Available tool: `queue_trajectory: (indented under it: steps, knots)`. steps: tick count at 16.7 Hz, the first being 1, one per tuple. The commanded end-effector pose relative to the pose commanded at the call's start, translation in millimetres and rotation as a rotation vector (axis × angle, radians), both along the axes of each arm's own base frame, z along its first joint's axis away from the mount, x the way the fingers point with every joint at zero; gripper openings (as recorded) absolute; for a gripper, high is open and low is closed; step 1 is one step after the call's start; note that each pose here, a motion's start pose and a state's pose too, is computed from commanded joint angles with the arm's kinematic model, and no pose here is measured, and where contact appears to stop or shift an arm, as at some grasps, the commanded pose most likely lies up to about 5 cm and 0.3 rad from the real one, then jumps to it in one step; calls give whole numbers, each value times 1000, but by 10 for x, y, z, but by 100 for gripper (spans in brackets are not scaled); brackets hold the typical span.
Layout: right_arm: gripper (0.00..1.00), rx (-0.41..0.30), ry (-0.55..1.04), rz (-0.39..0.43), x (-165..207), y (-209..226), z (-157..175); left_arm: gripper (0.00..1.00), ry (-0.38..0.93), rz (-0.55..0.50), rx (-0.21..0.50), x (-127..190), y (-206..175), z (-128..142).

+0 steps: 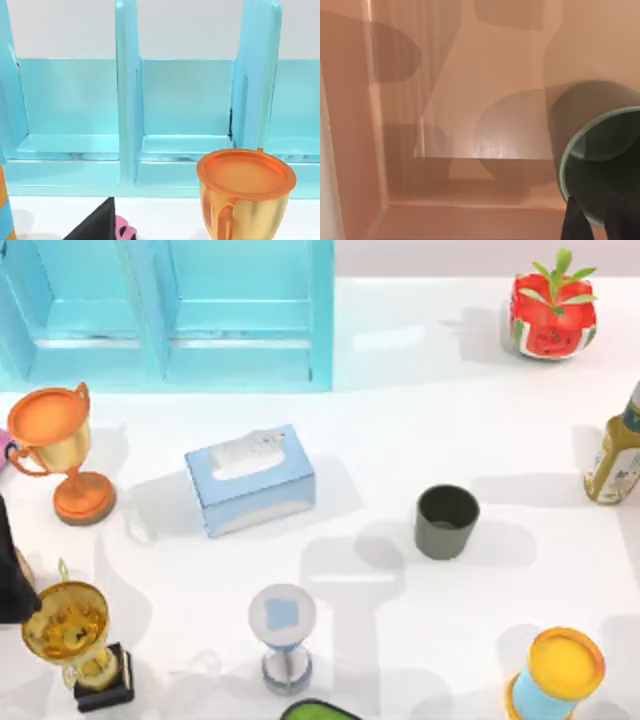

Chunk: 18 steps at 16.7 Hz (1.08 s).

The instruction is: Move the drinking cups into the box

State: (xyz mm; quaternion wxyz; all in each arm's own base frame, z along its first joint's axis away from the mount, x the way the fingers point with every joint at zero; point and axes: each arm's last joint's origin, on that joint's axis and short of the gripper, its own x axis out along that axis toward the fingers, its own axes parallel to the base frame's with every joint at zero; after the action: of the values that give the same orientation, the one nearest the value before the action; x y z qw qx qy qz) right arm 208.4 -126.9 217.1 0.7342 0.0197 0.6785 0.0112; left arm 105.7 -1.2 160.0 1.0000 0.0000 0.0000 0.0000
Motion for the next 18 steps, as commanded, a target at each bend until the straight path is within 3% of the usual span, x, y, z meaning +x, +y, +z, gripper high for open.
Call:
queue_trajectory:
  steps: [8,18]
  knots:
    - [98,0,0,0,0,0,0,100,0,0,0,0,0,0]
    - [100,0,-1,1,2,2,9,100,0,0,0,0,0,0]
